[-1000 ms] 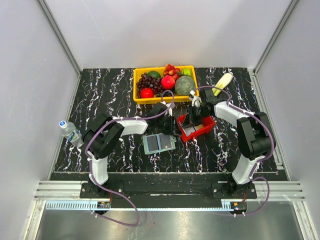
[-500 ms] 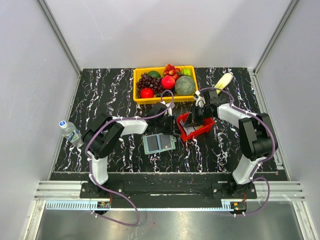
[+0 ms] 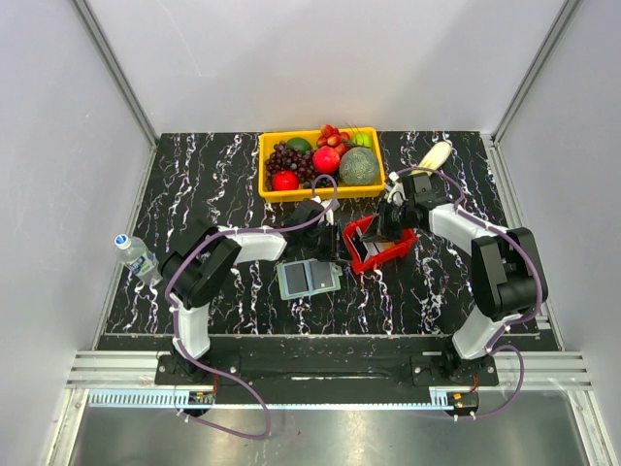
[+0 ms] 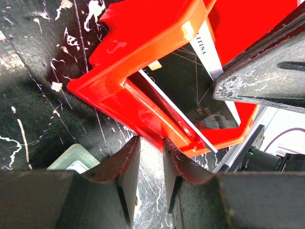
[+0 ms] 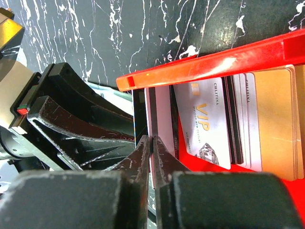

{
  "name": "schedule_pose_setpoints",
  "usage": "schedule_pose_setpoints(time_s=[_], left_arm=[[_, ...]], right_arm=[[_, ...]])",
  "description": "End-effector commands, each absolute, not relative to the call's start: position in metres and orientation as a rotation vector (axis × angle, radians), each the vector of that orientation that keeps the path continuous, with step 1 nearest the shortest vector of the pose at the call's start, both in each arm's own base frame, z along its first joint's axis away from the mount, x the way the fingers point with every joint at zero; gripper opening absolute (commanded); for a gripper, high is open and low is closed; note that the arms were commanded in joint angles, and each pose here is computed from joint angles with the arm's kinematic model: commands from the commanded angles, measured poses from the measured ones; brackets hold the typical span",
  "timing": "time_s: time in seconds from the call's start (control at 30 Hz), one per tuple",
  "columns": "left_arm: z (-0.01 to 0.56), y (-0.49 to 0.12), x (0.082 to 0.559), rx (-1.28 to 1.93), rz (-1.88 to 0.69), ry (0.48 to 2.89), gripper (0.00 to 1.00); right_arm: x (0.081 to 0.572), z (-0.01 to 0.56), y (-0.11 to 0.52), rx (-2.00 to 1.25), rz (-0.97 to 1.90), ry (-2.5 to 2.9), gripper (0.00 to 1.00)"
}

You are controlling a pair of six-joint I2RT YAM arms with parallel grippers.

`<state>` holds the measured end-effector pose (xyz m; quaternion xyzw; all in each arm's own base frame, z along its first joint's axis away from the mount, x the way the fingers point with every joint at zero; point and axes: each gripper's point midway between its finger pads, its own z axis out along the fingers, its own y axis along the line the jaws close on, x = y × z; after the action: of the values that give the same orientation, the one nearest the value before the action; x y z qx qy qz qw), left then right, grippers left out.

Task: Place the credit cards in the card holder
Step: Pick up the credit card from the storage box.

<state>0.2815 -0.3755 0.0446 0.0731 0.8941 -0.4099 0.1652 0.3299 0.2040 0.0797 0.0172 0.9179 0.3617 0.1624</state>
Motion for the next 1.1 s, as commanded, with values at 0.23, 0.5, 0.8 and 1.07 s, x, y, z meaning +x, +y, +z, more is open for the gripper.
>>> schedule_pose_setpoints(time_s=[0.23, 0.5, 0.8, 1.07], left_arm=[[0.068, -0.386, 0.288, 0.228, -1.228, 2.453, 0.29], [0.070, -0.386, 0.288, 0.230, -1.229, 2.449, 0.29], [0.072, -0.384, 0.287, 0.234, -1.224, 2.446, 0.29], [0.072, -0.384, 0.287, 0.234, -1.225, 2.443, 0.29]], right_arm=[[0.326, 0.094, 0.221, -0.011, 1.212, 2.573, 0.13], [0.324, 0.093, 0.226, -0.002, 1.271, 2.572, 0.13], [0.338, 0.102, 0.214, 0.104, 1.146, 2.515, 0.10], [0.345, 0.114, 0.197, 0.116, 0.989, 2.459, 0.02]])
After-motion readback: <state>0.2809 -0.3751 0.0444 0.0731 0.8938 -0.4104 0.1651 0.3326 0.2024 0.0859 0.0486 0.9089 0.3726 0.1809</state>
